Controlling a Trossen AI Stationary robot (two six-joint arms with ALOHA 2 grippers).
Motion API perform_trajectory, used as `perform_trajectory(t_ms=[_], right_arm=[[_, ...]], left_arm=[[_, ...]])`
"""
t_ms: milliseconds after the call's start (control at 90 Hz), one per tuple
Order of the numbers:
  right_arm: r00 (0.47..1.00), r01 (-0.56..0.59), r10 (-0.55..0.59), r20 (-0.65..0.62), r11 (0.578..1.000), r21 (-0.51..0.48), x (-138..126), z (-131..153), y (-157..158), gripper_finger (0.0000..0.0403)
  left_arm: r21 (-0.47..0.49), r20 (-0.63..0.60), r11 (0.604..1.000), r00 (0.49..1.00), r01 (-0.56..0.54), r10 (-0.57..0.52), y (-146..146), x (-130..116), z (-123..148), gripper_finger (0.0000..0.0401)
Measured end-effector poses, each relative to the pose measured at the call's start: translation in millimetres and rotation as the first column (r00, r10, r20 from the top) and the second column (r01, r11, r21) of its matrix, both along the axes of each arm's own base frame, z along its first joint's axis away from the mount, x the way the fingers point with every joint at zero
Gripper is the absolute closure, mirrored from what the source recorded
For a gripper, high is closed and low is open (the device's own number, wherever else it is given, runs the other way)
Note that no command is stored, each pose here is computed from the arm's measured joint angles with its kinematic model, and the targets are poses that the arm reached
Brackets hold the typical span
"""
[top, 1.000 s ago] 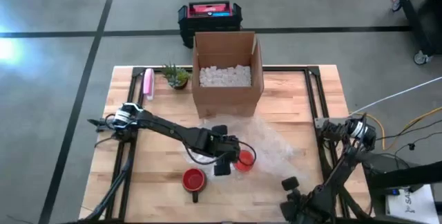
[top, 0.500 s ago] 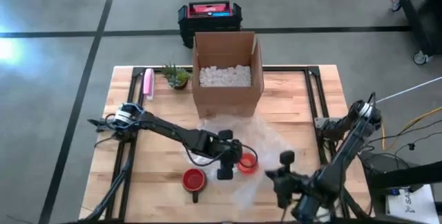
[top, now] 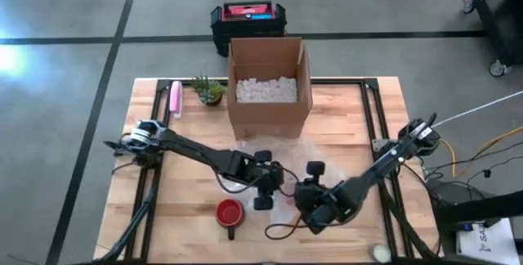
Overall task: Wrap mug
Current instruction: Wrap the orange mug with the bubble wrap on top
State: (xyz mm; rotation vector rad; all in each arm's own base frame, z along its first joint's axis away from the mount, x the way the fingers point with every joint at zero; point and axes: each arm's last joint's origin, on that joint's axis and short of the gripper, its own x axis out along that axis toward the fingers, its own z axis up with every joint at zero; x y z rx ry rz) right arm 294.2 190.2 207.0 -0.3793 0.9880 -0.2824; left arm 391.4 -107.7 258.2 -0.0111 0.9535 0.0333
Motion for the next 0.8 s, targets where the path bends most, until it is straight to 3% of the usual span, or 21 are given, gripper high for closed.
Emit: perform_trajectory(t_ms=[189,267,444,611,800], right_arm=[[0.999,-0.005,0.007,-0.033,0.999,0.052,4.8,-3.6,-5.9,0.0401],[1.000,-0.004,0.007,-0.030,0.997,0.074,7.2,-6.0,-8.1,0.0401],[1.000,-0.005,0.008,-0.027,0.991,0.130,9.6,-13.6,-10.7,0.0401],[0.999,-0.009,0.015,-0.037,0.989,0.150,8.4,-18.5,-11.2,0.0401],[0.998,-0.053,0.059,-0.030,0.986,0.160,12.7,-7.1,-8.5,0.0401]], left_arm=[[-0.022,0.101,1.000,0.995,-0.017,0.019,-1.7,-12.2,30.1,0.0272],[-0.039,0.153,0.999,0.988,-0.004,0.010,-4.4,-10.0,30.7,0.0272],[-0.117,0.248,0.992,0.968,0.055,-0.024,-10.4,3.2,-6.0,0.0279],[-0.153,0.304,0.988,0.953,0.035,0.013,-5.8,10.6,-40.1,0.0297],[-0.159,0.310,0.987,0.950,0.025,0.026,-2.6,13.0,-53.0,0.0324]])
